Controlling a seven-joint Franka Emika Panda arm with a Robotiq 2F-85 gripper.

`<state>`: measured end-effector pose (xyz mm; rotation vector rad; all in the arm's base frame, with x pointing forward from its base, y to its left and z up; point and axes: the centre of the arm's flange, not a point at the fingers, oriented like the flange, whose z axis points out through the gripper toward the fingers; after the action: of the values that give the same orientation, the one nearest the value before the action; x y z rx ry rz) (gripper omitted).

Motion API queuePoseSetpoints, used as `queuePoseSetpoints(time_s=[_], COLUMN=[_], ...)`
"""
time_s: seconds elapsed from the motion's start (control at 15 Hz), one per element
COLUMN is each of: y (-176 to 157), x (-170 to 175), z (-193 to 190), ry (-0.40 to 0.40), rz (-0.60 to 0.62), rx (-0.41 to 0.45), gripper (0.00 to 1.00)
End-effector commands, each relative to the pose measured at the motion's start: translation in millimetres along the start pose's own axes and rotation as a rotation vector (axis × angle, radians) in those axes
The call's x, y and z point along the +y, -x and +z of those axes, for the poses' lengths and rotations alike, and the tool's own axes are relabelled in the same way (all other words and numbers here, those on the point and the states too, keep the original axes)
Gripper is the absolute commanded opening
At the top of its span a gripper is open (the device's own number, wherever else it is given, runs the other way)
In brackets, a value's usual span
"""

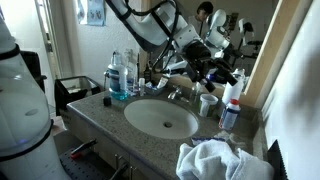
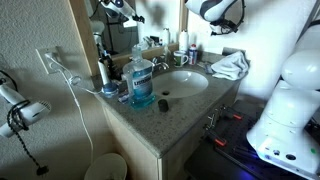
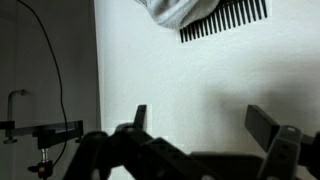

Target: Use the white towel to wipe the outside of the sink

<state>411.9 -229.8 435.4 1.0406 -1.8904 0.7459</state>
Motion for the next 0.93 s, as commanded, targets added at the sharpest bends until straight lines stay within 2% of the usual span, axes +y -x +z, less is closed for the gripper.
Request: queuePoseSetpoints(time_s=[0.0,0.47,0.87], y=[-27.5,-87.9,-112.5], x=[17.5,49.3,74.3], z=[-51.1,-150.3,-212.6], ry=[-0.052,-0.176,-0.308], rz=[-0.052,-0.114,-0.249], rx=[-0.163,-0.525,-0.815], gripper=[1.00,1.00,1.00])
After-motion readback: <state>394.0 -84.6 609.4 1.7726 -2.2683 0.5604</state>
